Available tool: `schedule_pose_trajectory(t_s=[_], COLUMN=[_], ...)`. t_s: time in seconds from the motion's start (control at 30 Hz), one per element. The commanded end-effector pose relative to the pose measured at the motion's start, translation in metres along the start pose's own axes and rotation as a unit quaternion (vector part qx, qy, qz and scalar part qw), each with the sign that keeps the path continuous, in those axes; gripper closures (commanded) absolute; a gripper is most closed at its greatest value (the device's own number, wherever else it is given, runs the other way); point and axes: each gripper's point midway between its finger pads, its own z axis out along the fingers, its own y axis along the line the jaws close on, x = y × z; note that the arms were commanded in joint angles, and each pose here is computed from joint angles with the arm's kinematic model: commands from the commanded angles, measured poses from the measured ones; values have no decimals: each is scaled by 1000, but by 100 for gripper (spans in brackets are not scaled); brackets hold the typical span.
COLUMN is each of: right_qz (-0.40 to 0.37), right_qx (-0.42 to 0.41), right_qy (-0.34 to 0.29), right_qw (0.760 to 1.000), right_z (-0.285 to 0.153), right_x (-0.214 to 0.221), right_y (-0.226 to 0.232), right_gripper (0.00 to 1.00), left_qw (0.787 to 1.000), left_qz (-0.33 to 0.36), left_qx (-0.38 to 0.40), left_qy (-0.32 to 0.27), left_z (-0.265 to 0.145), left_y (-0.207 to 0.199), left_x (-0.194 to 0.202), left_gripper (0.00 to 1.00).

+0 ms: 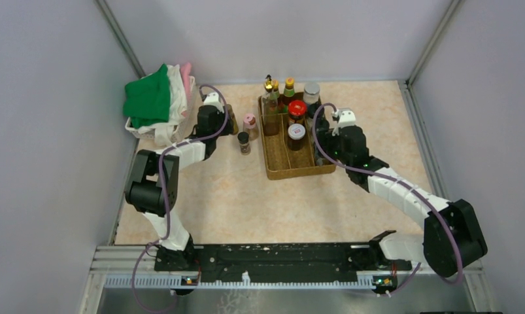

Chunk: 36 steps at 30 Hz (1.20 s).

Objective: Organize the condiment bottles
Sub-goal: Place the bottle in the storage box, then pick up the bottle from the center of the board.

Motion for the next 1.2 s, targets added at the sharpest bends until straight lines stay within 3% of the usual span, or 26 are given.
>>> schedule_pose_trajectory(t_s=[0.0, 0.1, 0.23, 0.93, 1.0, 1.07, 1.13, 1.17], right_qz=[4, 4, 5, -9, -9, -10, -9, -9], right_qx=[-18, -27, -31, -45, -43, -46, -47, -49], right_qy=[-19, -14, -9, 9, 10, 10, 11, 11], right_qw=[1000, 1000, 999, 999, 999, 999, 999, 999], right_z=[7, 10, 11, 21, 22, 22, 22, 22], right_x=[-16, -13, -10, 1, 2, 2, 4, 4], right_y=[8, 11, 13, 18, 17, 18, 18, 18], right_gripper=[20, 20, 20, 21, 21, 22, 22, 22], left_qw=[999, 999, 999, 996, 995, 995, 994, 994], left_qz=[4, 5, 10, 31, 30, 31, 32, 33], left_qx=[4, -2, -1, -12, -15, -20, -27, -32], left_qy=[-53, -47, -48, -88, -91, -95, -98, -101], left_z=[0, 0, -5, 48, 50, 51, 48, 45], left_y=[-5, -3, -5, -9, -8, -7, -5, -3], left_x=[-32, -26, -20, -41, -41, -43, -44, -46], left_gripper=[58, 45, 36, 37, 40, 49, 65, 80])
